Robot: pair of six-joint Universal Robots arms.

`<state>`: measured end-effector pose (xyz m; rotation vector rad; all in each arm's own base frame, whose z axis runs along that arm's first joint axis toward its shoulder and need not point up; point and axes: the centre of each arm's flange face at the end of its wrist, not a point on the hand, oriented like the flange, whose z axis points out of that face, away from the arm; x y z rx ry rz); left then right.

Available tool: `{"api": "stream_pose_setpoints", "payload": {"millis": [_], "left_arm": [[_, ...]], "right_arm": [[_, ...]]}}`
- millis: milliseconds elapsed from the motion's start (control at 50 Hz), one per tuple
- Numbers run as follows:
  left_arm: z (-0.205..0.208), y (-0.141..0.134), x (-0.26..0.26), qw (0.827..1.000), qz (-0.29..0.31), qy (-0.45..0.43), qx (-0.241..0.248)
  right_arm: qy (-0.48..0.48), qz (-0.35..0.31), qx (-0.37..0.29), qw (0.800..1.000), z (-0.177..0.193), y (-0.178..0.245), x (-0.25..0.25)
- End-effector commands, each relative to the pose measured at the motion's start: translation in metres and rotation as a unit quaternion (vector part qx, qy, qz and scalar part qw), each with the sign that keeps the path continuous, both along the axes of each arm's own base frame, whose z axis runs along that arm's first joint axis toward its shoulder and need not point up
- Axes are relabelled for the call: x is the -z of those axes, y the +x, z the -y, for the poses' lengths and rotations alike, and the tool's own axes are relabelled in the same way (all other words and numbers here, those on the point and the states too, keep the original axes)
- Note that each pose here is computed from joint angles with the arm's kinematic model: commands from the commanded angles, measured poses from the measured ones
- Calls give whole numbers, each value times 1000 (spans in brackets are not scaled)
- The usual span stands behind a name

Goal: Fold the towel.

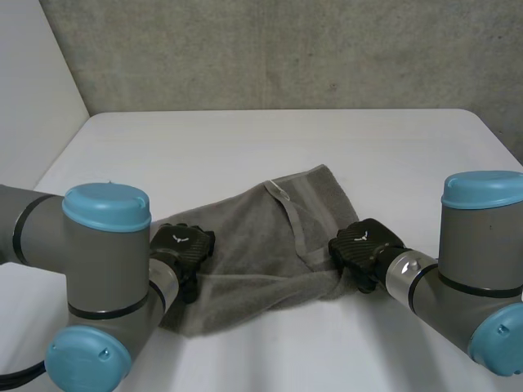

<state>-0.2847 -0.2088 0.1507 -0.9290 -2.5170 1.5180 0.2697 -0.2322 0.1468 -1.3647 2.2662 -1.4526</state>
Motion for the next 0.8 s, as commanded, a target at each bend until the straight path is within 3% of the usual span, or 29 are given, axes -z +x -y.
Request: {"api": "stream_pose_setpoints", "payload": {"millis": [20, 540, 700, 760, 800], "left_arm": [[-3, 1, 7, 1000, 8, 12, 2], [-10, 3, 6, 1000, 16, 22, 6], [12, -12, -65, 995, -57, -85, 6], [23, -20, -112, 983, -105, -152, 9], [42, -31, -163, 957, -164, -239, 7]], "right_arm": [[1, -1, 0, 1000, 0, 0, 1], [-12, -7, -1, 1000, 6, -1, -3], [-85, 32, 11, 996, 19, 4, -53], [-144, 68, 10, 987, 26, 8, -88], [-188, 98, 15, 977, 36, 12, -110]]}}
